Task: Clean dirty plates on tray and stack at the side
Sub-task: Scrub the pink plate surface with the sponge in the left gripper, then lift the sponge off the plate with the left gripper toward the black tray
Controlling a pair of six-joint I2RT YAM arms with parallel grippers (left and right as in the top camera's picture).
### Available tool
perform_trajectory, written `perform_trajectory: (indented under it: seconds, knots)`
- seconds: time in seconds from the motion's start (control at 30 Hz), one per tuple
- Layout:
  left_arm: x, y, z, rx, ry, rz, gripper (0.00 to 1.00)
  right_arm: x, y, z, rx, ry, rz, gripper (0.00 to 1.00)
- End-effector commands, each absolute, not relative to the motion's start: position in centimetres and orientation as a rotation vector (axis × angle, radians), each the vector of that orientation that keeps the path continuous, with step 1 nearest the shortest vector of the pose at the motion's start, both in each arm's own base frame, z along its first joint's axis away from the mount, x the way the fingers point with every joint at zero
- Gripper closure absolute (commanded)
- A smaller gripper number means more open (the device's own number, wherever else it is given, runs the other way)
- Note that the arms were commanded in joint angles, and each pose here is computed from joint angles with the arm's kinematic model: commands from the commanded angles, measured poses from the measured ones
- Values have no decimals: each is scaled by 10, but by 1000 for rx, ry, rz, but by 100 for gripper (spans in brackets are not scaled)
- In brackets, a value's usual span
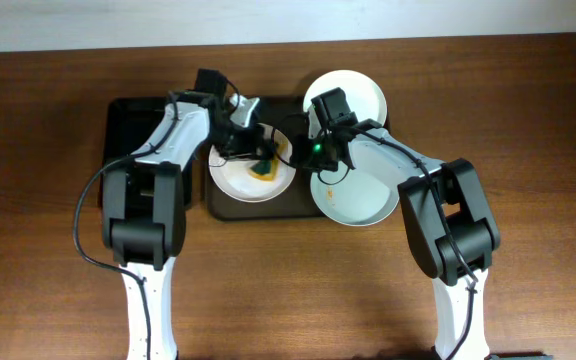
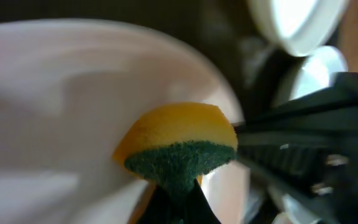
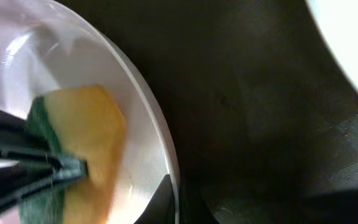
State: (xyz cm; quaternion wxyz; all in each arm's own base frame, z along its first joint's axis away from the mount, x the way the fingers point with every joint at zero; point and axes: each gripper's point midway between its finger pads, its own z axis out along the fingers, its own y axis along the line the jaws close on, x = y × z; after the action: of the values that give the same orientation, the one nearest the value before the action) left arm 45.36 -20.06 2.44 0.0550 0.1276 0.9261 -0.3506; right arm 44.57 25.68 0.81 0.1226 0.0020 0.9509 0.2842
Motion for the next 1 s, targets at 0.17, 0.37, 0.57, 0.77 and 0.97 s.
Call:
perform_trajectory:
  seconds: [0.17,0.37,0.57,0.77,0.97]
  knots:
    - [464,-191,-11,84,2926,-950,99,440,260,1,-8,2798,839,96]
    - [489,-121,-31,-172,2954,-553,99,440,260,1,-9,2798,839,96]
    - [491,-93,-21,-290,2941,-686,99,441,260,1,-9,2796,839,96]
    - [468,-106,4,-147,3012,-868,99,441,260,1,-10,2795,840,96]
    - [454,-106,54,78,3061,-878,99,440,260,1,-9,2797,839,96]
